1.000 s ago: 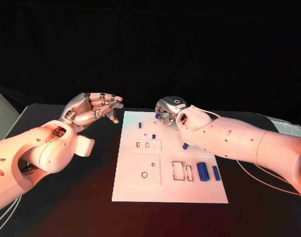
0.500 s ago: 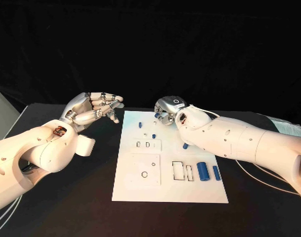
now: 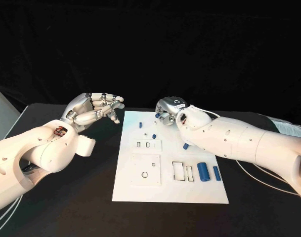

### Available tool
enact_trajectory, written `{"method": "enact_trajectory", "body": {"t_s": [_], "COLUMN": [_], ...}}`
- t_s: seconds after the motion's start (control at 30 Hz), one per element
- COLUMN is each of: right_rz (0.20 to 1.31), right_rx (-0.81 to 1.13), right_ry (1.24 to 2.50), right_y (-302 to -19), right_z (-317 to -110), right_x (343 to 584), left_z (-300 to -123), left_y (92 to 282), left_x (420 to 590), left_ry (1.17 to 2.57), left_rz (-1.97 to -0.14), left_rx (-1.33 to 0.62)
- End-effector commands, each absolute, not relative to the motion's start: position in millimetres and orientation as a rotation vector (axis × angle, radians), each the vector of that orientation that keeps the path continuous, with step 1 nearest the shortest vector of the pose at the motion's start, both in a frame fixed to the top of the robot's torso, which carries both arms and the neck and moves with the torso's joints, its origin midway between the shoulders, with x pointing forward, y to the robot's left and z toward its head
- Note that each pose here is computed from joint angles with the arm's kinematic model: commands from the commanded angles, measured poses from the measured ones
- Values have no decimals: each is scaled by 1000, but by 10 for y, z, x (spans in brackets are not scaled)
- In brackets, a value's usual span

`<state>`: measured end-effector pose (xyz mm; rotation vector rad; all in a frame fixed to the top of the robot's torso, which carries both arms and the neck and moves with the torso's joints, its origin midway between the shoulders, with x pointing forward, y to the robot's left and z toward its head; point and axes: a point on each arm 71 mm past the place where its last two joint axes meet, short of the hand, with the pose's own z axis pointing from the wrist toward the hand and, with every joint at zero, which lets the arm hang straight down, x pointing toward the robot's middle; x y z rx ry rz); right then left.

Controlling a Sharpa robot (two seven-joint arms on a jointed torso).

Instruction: Assemble the parts on the task board

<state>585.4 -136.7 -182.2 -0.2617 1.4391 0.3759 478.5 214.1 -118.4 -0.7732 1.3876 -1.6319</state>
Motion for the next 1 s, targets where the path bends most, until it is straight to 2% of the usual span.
{"method": "enact_trajectory", "body": {"t_s": [0.03,1.0], "right_rz": [363,366], "right_rx": [-279,-264], "right_ry": [1459,1446], "right_y": [-1362,-1373], "right_z": [-1839,-1826], "right_x": [5857,5874], "left_z": [-1176,-1182], "left_y": [2118,2123], "left_x": [4778,4785], "left_ry": [1397,1402], "left_rz": [-1650,-1646], "left_rx": [-759,-758]}}
